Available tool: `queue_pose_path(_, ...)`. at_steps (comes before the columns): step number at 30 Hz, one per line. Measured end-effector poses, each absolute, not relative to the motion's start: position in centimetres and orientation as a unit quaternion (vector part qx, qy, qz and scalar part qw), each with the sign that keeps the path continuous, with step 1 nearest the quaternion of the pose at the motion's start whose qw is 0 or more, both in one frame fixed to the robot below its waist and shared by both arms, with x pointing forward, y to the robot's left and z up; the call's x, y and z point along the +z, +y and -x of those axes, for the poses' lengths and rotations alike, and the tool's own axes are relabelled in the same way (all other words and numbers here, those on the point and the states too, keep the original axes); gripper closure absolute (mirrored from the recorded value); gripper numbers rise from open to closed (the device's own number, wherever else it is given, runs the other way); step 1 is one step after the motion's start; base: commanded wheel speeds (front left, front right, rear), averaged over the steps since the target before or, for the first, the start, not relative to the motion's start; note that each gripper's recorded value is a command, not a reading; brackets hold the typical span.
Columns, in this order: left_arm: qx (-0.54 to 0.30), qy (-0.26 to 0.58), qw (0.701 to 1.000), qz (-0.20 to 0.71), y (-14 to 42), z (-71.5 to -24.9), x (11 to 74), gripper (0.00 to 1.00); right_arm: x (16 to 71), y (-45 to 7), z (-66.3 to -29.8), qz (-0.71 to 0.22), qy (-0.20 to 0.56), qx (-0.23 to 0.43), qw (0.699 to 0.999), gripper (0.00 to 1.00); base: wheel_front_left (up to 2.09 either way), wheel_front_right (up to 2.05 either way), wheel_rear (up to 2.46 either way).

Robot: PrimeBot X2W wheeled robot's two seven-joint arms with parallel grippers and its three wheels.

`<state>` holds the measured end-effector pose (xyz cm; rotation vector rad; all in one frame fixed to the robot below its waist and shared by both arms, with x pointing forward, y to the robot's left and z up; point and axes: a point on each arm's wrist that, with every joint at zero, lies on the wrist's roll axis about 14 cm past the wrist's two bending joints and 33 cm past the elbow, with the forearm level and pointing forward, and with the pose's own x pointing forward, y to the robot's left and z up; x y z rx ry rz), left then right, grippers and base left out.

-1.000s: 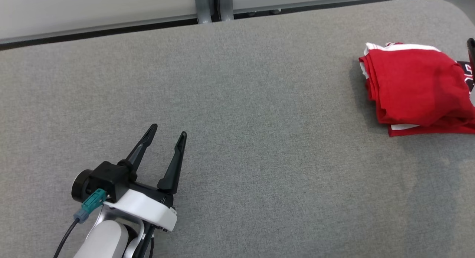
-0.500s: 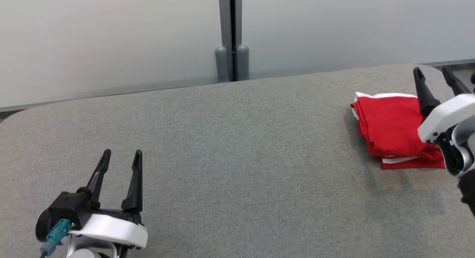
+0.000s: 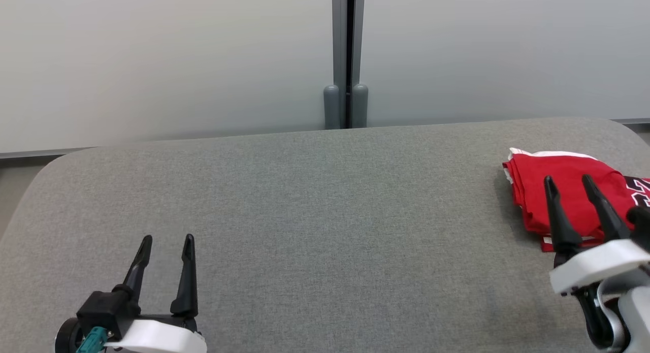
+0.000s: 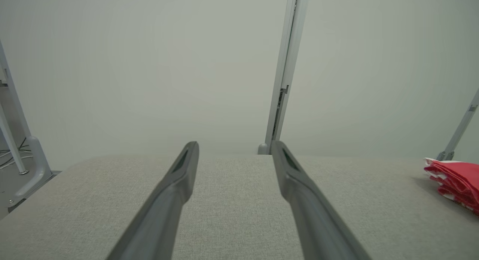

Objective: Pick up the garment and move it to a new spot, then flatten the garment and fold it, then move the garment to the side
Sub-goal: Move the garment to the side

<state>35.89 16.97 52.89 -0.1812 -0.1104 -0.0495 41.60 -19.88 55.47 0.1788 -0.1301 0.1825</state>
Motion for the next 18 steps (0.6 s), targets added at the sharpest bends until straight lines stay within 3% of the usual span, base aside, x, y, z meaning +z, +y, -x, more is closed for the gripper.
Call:
queue_pose_path(9, -0.012, -0.031, 0.996, 0.078, 17.0, -35.4, 50.8, 0.0, 52.5, -17.5, -37.4, -0.097, -0.055, 0.088, 0.99, 0.0, 0.0, 0.0, 0.0)
queue_pose_path(18, -0.002, -0.021, 0.996, 0.083, 17.3, -35.1, 49.9, 0.0, 52.6, -17.6, -36.9, -0.089, -0.061, 0.078, 0.991, 0.0, 0.0, 0.0, 0.0)
